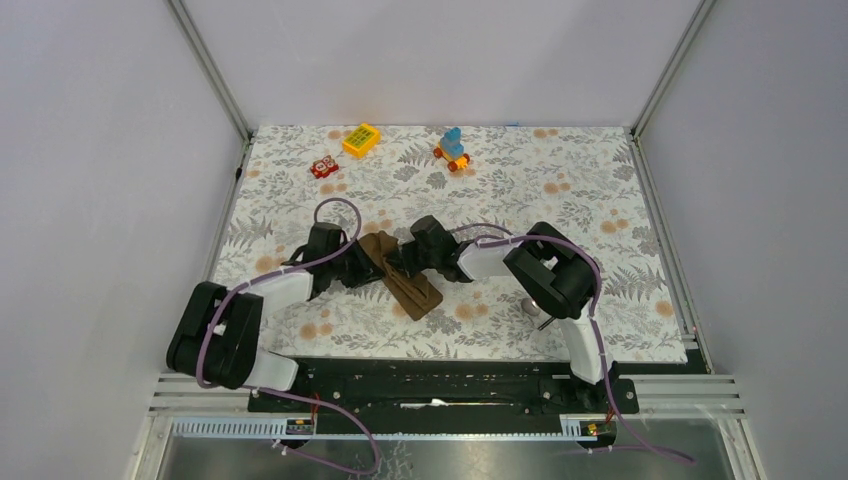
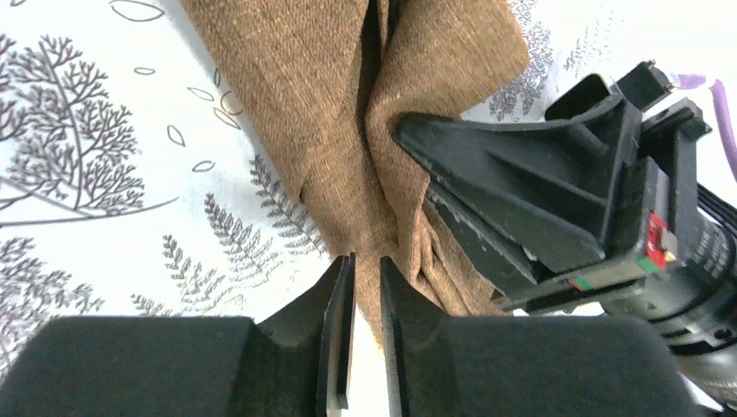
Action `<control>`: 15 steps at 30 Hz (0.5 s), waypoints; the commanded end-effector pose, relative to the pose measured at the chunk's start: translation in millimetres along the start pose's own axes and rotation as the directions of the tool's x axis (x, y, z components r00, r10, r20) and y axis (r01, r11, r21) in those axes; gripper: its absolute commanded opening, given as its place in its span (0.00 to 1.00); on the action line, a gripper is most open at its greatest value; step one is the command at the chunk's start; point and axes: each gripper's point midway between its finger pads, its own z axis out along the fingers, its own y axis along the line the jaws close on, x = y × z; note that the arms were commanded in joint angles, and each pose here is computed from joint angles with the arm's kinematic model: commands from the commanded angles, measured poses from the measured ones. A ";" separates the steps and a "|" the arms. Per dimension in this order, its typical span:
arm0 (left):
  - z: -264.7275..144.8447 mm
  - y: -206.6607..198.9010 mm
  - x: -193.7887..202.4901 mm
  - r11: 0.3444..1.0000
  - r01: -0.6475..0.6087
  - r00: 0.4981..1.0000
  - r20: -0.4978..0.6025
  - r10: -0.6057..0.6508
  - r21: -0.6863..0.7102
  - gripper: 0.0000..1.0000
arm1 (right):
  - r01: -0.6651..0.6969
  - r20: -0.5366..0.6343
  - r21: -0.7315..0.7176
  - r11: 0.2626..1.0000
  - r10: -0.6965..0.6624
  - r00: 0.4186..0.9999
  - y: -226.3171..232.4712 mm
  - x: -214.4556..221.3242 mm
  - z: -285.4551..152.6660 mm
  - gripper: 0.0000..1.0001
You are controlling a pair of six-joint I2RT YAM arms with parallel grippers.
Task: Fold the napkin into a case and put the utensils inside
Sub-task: Fold the 2/3-rectangle-folded napkin at the center of the board.
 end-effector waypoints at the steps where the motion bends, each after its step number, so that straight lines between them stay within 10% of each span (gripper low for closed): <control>1: -15.4 1.2 -2.7 1.000 -0.027 0.999 0.046 0.028 -0.013 0.27 | -0.051 -0.005 -0.051 0.997 0.050 0.999 7.5 4.3 -4.9 0.00; 15: 26.3 21.7 -1.1 0.998 0.019 1.000 0.001 -0.019 -0.053 0.08 | -0.086 -0.039 -0.069 0.994 0.084 0.996 25.0 21.1 -1.6 0.00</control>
